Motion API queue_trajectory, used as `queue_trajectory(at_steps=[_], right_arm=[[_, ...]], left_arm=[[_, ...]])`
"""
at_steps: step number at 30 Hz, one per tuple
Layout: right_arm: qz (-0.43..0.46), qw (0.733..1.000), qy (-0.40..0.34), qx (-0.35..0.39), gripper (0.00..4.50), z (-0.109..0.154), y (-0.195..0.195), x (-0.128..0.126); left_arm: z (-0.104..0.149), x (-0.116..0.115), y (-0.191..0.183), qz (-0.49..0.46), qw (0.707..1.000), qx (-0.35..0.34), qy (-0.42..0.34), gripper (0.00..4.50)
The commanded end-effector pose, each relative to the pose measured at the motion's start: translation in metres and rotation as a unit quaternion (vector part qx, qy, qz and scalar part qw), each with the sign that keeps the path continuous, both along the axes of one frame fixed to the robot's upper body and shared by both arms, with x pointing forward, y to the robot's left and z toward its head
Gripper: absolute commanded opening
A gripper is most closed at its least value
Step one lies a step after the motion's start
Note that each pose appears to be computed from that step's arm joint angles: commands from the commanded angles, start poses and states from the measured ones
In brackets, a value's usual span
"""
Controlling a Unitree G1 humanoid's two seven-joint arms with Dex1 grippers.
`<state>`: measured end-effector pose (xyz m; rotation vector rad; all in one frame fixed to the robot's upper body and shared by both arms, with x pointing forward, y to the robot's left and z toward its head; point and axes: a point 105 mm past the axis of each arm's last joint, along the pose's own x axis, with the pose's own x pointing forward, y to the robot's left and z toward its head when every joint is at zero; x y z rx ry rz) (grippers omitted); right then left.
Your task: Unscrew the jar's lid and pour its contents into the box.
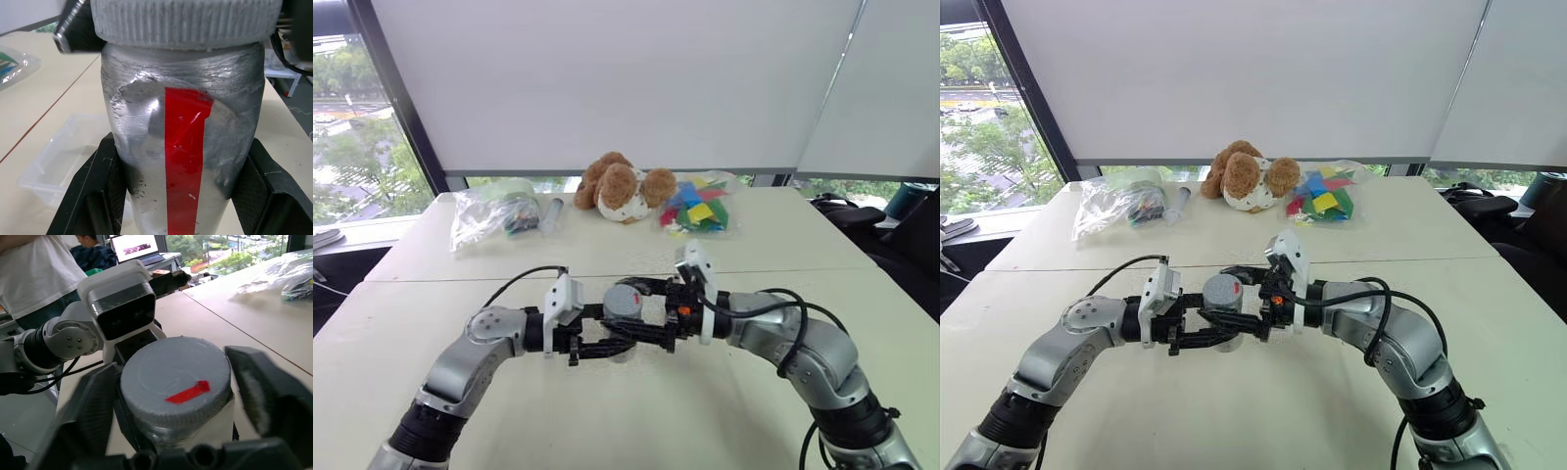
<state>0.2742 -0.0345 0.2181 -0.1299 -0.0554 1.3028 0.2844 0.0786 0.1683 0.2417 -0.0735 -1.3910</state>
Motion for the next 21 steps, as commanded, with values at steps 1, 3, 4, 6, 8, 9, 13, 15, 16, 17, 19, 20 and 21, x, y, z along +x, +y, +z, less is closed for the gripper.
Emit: queue_trajectory(at_steps=[1,3,4,6,8,9,13,15,16,17,19,20,21], right_arm=[[0.016,0.999,-0.033,0.022,2.38,0.019,0.002,-0.005],[0.024,0.999,-0.033,0.026,2.38,0.021,0.003,-0.007],[0.028,0.999,-0.033,0.028,2.38,0.021,0.003,-0.008],[0.052,0.998,-0.031,0.023,2.38,0.021,0.004,-0.014],[0.103,0.994,-0.024,0.011,2.38,0.020,0.004,-0.023],[0.119,0.993,-0.021,0.009,2.38,0.020,0.003,-0.025],[0.194,0.981,-0.025,-0.019,2.38,0.023,-0.003,-0.032],[0.239,0.969,-0.034,-0.040,2.38,0.026,-0.006,-0.036],[0.253,0.966,-0.032,-0.048,2.38,0.027,-0.008,-0.038],[0.266,0.962,-0.031,-0.058,2.38,0.026,-0.009,-0.039],[0.277,0.958,-0.031,-0.068,2.38,0.025,-0.010,-0.039],[0.277,0.958,-0.026,-0.069,2.38,0.024,-0.011,-0.038],[0.274,0.959,-0.024,-0.068,2.38,0.024,-0.012,-0.037]], left_arm=[[0.008,-0.006,-0.005,-0.010,1.000,-0.006,-0.028,2.22],[0.007,-0.006,-0.004,-0.010,1.000,-0.006,-0.028,2.22],[0.007,-0.006,-0.004,-0.010,1.000,-0.006,-0.028,2.22],[0.008,-0.007,-0.004,-0.016,0.999,-0.012,-0.028,2.22],[0.010,-0.010,-0.007,-0.037,0.999,-0.021,-0.031,2.22],[0.011,-0.010,-0.008,-0.044,0.998,-0.024,-0.032,2.22],[0.017,-0.024,-0.018,-0.118,0.992,-0.036,-0.036,2.22],[0.016,-0.033,-0.023,-0.161,0.986,-0.030,-0.037,2.22],[0.015,-0.037,-0.024,-0.175,0.984,-0.024,-0.034,2.22],[0.015,-0.039,-0.025,-0.186,0.982,-0.023,-0.033,2.22],[0.015,-0.042,-0.027,-0.196,0.980,-0.021,-0.033,2.22],[0.016,-0.042,-0.027,-0.196,0.980,-0.023,-0.034,2.22],[0.016,-0.042,-0.027,-0.194,0.980,-0.024,-0.035,2.22]])
